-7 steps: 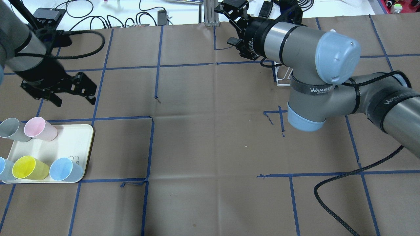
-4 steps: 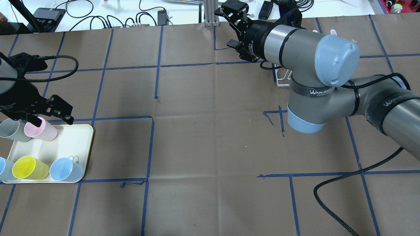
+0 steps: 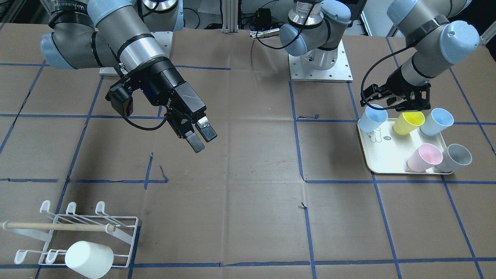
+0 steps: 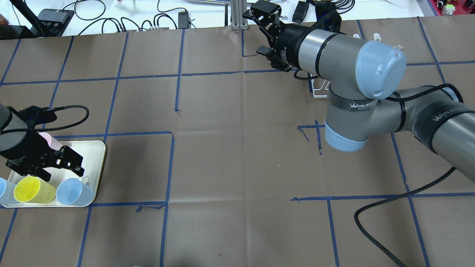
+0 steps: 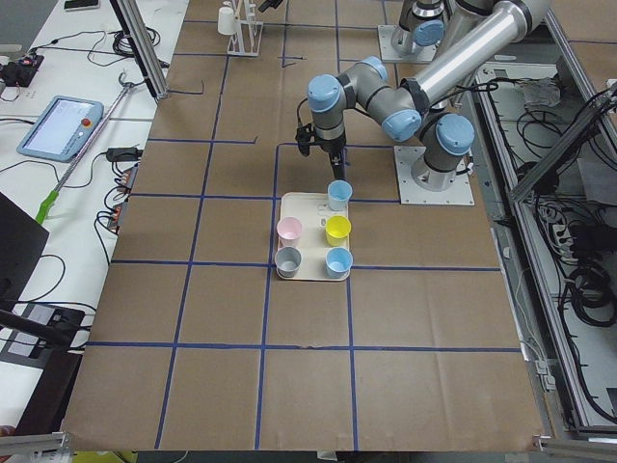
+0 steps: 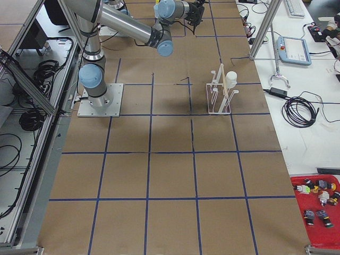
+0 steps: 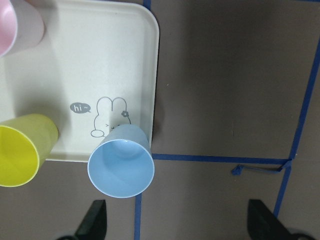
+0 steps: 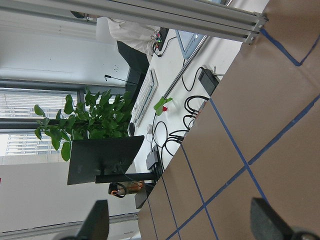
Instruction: Transfer IKEA cup to right arm and place on rack
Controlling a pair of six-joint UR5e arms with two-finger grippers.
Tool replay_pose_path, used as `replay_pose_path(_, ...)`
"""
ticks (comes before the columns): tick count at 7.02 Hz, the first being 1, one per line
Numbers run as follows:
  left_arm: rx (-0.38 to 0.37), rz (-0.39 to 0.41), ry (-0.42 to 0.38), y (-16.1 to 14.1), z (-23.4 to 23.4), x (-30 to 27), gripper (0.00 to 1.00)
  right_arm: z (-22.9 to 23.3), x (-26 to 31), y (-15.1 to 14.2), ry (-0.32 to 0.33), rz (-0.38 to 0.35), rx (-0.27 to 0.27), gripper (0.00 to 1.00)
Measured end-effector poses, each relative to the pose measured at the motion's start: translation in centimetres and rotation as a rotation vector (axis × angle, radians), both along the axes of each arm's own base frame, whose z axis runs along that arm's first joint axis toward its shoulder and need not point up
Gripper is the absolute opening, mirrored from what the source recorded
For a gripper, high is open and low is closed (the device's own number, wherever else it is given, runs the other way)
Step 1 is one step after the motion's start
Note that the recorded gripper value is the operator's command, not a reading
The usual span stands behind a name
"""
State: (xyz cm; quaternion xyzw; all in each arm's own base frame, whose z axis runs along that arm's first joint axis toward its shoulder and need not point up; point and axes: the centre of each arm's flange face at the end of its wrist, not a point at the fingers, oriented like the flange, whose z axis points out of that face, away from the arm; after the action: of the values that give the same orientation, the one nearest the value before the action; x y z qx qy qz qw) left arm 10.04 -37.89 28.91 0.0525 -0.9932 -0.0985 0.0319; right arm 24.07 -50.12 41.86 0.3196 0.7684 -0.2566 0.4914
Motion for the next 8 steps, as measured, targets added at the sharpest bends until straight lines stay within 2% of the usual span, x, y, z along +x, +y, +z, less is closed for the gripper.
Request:
replay_pose_path(3, -0.014, 0.002, -0.017, 1.9, -4.9, -0.3, 0.97, -0.2, 0.1, -0.1, -0.005, 0.009, 0.002, 1.00)
replay_pose_path(4, -0.009, -0.001, -0.030, 2.1, -5.5, -0.2, 0.93, -0.3, 0.1, -0.2, -0.005, 0.010, 0.002, 1.00)
replay_pose_path(5, -0.007, -0.003, -0.040, 2.1, -5.9, -0.1, 0.68, -0.3, 0.0, -0.3, -0.006, 0.009, 0.004, 1.00)
replay_pose_path(6, -0.007, -0.004, -0.045, 2.0, -6.0, 0.0, 0.22, -0.4, 0.0, -0.3, -0.006, 0.009, 0.004, 1.00)
replay_pose_path(7, -0.001, -0.007, -0.056, 2.0, -6.0, 0.1, 0.00, -0.3, -0.1, -0.3, -0.006, 0.008, 0.004, 1.00)
replay_pose_path(8, 0.010, -0.012, -0.072, 2.1, -5.9, 0.3, 0.00, -0.2, -0.1, -0.2, -0.005, 0.006, 0.002, 1.00)
